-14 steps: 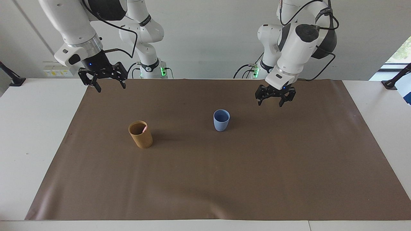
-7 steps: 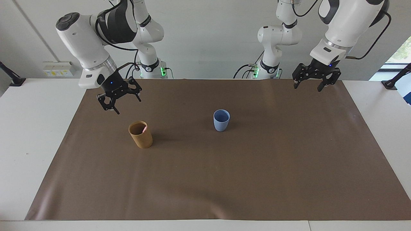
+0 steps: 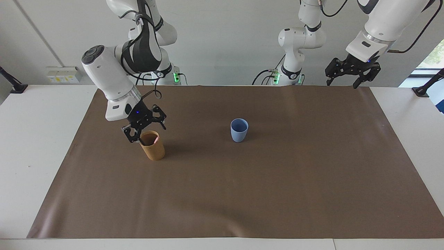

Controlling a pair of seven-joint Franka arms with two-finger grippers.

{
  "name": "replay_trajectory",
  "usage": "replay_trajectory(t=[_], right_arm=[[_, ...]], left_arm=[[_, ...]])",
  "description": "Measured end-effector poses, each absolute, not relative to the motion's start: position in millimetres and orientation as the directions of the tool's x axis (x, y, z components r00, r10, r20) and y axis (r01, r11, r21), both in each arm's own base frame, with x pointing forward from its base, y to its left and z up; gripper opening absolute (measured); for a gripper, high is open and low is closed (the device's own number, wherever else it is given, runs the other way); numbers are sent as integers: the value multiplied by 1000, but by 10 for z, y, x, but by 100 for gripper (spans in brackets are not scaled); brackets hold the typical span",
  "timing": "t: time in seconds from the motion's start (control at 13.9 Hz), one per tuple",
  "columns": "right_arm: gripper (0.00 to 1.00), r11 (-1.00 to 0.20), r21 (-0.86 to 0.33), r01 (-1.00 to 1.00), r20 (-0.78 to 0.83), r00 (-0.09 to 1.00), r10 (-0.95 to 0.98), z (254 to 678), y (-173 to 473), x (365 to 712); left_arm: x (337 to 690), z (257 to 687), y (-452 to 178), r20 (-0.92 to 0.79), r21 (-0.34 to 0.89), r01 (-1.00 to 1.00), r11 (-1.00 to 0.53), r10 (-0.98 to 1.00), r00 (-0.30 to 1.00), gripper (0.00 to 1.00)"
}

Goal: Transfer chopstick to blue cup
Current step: 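Return the left gripper to rest while the right gripper reaches the yellow cup, then grasp the pink straw in the yellow cup with the right gripper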

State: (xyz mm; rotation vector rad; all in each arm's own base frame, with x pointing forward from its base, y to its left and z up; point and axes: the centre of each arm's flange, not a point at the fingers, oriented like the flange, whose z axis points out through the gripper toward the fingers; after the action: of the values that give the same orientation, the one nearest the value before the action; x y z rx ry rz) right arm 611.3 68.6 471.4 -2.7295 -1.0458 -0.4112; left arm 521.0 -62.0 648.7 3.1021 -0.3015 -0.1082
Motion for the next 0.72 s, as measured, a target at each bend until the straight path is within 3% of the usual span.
replay_trajectory(t=[0.22, 0.36, 0.43, 0.65, 0.72], right_arm=[[100, -741, -62, 668, 328, 715, 617, 4576, 685, 6190], [81, -746, -53, 663, 332, 717, 613, 4504, 680, 6232], [81, -748, -51, 662, 333, 717, 612, 4488, 679, 6242], [48, -755, -71, 652, 348, 725, 594, 4492, 687, 6247], [47, -758, -81, 647, 354, 729, 585, 4495, 689, 6248]], left_arm=[[5209, 6486, -620, -68, 30, -191, -981, -193, 979, 100], [5209, 6487, -620, -68, 30, -192, -981, -193, 979, 100], [5209, 6487, -621, -68, 30, -192, -981, -193, 979, 100], [5209, 6487, -621, -68, 30, -192, -981, -193, 979, 100], [5209, 6487, -620, -68, 30, -192, -981, -193, 979, 100]])
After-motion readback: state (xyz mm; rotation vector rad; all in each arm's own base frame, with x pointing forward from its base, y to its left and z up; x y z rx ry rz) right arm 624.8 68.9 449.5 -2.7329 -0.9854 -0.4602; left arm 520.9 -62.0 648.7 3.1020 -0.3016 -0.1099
